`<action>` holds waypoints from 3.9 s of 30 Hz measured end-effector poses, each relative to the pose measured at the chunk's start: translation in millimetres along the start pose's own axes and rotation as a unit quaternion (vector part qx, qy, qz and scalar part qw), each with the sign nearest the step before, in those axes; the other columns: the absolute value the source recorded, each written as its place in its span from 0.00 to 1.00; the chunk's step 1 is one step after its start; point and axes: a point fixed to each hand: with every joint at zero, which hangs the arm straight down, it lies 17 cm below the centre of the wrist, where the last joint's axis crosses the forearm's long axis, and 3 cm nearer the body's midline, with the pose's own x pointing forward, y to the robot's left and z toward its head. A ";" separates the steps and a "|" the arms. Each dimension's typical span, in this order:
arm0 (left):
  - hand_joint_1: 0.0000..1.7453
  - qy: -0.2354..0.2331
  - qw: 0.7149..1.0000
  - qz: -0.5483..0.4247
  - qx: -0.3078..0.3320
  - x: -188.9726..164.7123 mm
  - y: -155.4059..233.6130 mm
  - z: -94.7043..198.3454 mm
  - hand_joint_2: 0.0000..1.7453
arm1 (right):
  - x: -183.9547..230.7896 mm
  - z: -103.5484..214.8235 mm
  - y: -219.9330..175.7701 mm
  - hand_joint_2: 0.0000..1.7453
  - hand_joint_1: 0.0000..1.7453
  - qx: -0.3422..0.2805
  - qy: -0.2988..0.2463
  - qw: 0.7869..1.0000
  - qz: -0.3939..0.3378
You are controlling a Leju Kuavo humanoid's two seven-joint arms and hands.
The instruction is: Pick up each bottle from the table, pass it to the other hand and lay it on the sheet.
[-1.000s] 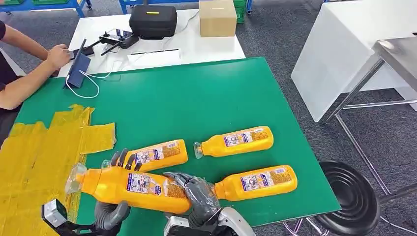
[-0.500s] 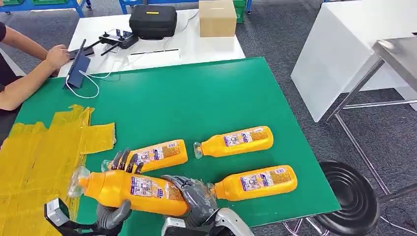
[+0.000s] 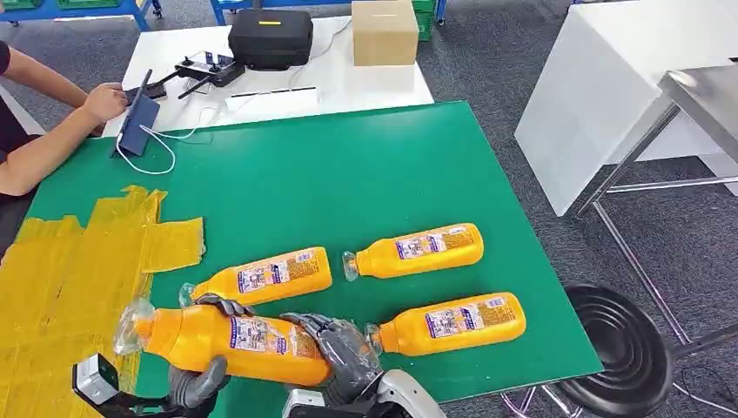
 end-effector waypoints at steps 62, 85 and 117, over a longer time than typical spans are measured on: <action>1.00 0.263 0.528 -0.802 0.090 5.7 280.3 -57.9 1.00 | -35.8 -78.3 -145.7 1.00 0.00 -0.005 0.121 0.983 0.141; 0.00 0.294 0.827 -0.477 -0.047 -36.6 245.3 -46.6 0.00 | -71.7 -102.2 -82.6 1.00 0.00 0.125 0.154 0.968 0.155; 0.00 0.186 0.917 -0.344 -0.079 0.2 187.4 -54.4 0.00 | -99.6 -119.3 -66.0 1.00 0.00 0.200 0.193 0.914 0.294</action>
